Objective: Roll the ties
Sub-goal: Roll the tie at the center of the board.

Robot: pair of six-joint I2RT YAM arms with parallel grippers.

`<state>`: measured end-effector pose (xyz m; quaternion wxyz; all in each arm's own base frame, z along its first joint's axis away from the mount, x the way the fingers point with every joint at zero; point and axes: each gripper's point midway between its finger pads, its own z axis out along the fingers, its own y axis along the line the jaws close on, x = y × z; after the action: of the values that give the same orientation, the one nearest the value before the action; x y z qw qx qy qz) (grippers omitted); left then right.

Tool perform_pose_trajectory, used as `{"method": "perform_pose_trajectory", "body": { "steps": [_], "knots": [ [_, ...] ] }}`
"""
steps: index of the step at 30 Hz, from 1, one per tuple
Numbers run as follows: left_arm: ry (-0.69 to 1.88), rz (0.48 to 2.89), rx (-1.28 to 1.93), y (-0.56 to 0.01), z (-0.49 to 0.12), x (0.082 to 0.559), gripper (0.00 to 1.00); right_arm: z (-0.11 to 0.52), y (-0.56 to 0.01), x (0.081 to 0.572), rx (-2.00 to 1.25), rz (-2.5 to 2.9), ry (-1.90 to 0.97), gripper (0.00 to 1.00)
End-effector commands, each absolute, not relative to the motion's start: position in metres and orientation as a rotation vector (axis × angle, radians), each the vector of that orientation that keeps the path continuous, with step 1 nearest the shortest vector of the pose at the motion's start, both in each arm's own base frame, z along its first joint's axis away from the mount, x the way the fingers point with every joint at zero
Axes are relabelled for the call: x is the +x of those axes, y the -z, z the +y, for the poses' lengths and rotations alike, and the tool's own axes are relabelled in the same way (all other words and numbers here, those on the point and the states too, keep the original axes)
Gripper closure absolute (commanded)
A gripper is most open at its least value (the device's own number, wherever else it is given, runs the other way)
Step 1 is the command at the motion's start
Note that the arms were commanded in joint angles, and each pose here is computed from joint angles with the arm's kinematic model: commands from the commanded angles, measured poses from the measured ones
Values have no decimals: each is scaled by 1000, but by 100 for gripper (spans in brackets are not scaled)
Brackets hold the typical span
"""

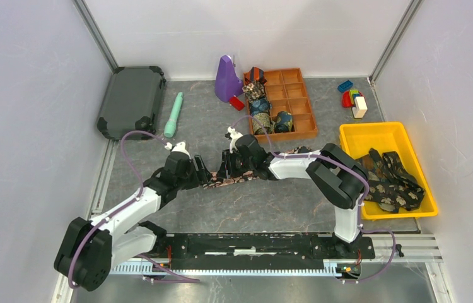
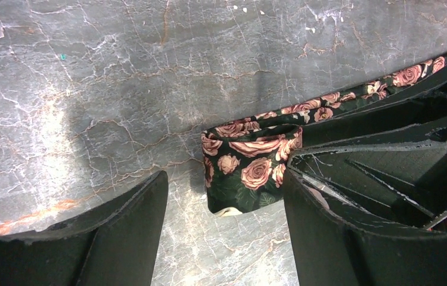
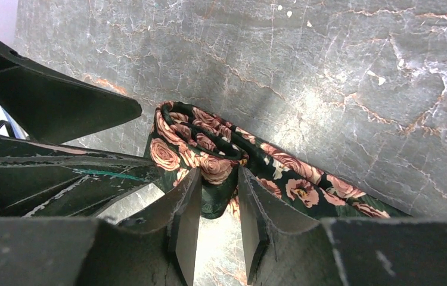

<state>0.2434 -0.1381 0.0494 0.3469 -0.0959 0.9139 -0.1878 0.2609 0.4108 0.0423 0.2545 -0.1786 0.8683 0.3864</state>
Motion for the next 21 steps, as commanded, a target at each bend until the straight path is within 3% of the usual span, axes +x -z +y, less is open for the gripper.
{"method": "perform_pose_trajectory", "body": {
  "steps": [1, 21],
  "knots": [
    [509, 2336, -223, -55, -139, 245, 23, 415, -41, 268, -506, 2323, -1030, 65],
    [617, 2336, -176, -50, -155, 243, 27, 396, -8, 267, -506, 2380, -991, 68]
  ]
}}
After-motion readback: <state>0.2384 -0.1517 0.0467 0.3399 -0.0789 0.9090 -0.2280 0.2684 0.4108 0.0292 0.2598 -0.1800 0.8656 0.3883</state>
